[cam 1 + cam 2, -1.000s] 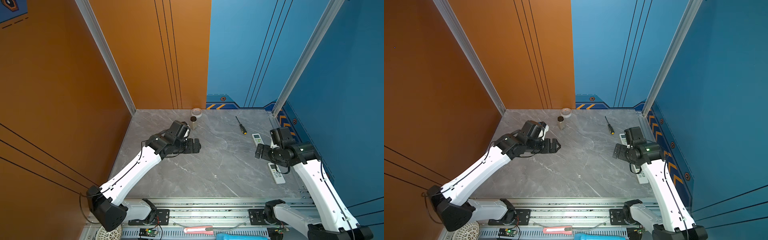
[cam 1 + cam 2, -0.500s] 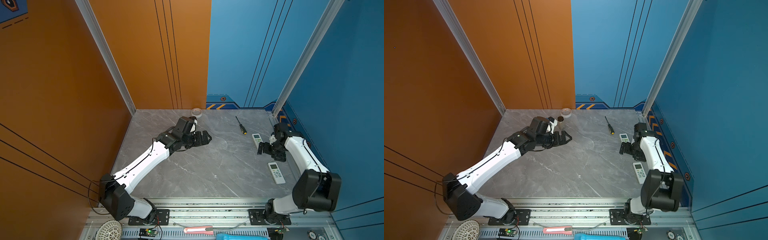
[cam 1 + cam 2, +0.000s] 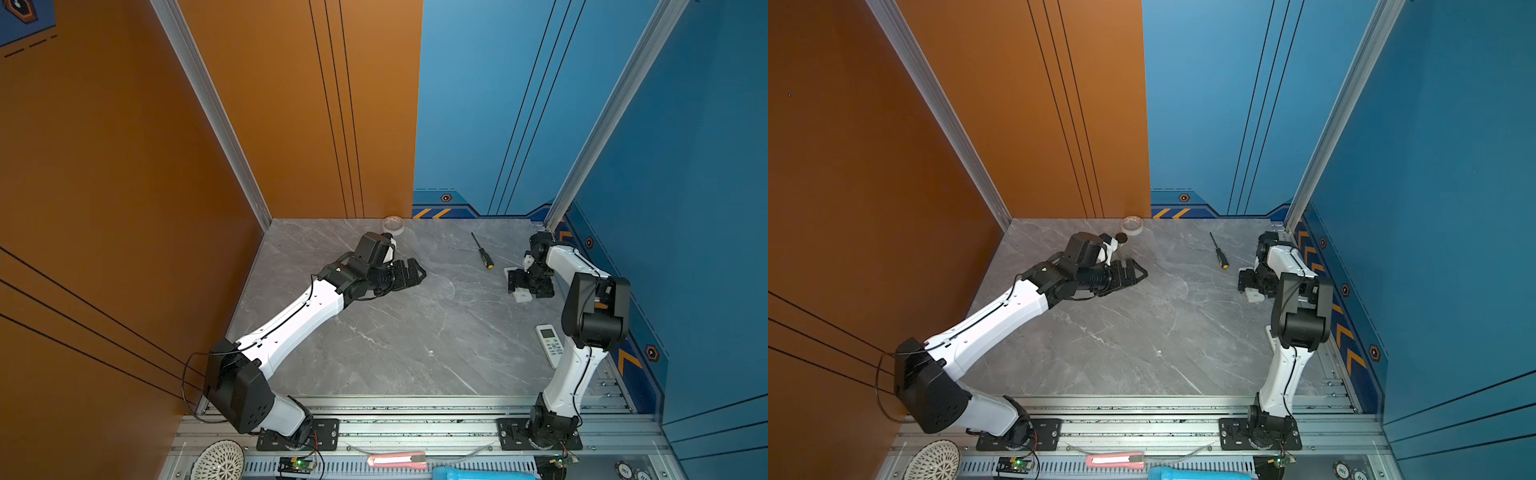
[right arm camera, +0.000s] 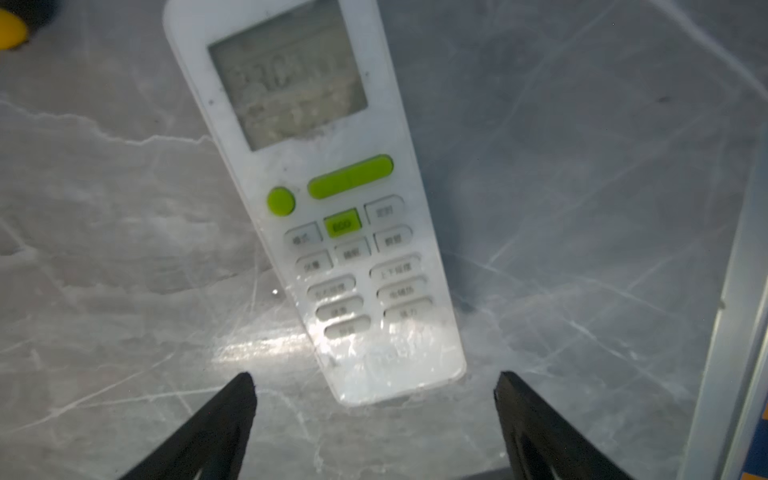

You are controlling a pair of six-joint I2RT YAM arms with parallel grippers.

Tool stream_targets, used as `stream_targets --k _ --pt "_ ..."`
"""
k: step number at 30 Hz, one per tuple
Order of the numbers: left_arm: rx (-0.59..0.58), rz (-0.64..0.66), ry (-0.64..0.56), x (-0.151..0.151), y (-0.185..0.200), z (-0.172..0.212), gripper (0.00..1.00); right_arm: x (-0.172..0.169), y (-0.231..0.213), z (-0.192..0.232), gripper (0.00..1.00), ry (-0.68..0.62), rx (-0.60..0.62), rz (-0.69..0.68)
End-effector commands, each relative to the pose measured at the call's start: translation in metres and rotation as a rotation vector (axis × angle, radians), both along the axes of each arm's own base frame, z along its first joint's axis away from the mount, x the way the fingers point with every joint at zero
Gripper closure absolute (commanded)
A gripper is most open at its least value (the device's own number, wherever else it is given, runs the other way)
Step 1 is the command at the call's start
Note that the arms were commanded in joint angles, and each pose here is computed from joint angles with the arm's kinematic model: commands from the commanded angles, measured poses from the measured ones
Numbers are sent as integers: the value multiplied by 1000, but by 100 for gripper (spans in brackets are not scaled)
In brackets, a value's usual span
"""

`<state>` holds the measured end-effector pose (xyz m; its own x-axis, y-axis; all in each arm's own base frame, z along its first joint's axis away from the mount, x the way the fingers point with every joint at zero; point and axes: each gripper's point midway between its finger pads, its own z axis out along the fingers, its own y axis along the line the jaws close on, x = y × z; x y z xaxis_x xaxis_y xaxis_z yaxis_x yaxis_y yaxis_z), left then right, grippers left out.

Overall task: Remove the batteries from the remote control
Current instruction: 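Reach the right gripper down to the nearer white remote while left arm swings inward, then grasp the white remote's lower end with the right gripper and lift it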

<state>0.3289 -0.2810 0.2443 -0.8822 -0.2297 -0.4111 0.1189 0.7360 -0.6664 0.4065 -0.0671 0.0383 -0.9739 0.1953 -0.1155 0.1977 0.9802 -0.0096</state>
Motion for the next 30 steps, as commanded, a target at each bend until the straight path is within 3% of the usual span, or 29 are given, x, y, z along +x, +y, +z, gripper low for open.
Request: stream_targets --k 1,11,21,26,30 --pt "4 11 26 5 2 -11 2 13 -7 5 10 -20 -45 25" --pt "-14 26 22 25 0 -7 2 9 4 -17 26 31 -27 68" --pt "-52 22 17 38 -7 2 2 7 15 -20 60 35 -83 131" --pt "-132 62 16 45 -9 17 2 13 30 11 63 -75 -152 168" --pt "-238 100 10 53 -14 34 2 16 76 51 63 -221 -154 298"
